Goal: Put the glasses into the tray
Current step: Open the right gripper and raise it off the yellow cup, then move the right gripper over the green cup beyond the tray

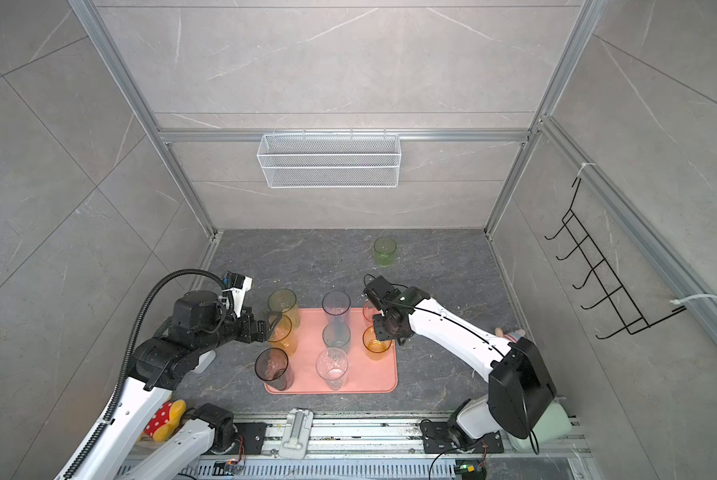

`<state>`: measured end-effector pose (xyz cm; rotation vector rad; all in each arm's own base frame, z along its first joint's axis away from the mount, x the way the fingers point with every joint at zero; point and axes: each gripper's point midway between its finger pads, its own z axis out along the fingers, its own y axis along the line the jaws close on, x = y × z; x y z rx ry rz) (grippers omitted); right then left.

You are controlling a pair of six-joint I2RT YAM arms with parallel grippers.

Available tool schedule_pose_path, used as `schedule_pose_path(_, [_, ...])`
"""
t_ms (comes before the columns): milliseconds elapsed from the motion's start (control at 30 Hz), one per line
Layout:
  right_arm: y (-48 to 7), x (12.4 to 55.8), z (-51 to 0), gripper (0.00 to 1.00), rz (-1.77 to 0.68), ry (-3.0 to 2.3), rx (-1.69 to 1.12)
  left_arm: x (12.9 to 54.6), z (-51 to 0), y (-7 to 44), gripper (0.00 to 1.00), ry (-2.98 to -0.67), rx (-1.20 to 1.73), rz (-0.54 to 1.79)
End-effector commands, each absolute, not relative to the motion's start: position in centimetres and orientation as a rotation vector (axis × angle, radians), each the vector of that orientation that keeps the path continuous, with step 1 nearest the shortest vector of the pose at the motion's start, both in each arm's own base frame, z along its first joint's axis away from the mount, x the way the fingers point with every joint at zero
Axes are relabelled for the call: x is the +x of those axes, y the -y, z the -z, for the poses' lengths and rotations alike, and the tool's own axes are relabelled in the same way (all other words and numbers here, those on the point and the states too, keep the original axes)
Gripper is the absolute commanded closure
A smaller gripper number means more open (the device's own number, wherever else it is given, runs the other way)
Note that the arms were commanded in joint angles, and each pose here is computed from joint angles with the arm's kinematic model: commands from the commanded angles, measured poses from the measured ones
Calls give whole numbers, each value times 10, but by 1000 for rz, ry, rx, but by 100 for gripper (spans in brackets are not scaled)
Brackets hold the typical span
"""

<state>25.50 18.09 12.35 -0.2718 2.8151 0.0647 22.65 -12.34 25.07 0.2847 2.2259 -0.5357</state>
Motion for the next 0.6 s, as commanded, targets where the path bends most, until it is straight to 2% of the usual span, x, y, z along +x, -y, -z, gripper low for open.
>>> schedule_pose_path(0, [-176, 254, -151, 54, -54, -2768, -285, 229, -259, 124, 2, -2186, 299, 536])
schedule_pose_path(233, [-172, 263, -185, 53, -53, -2661, -290, 229, -260, 124, 2, -2185, 296, 535])
schedule_pose_path(567, [-169, 300, -225, 48, 54, -2472, -283, 228, -261, 124, 2, -2180, 296, 539])
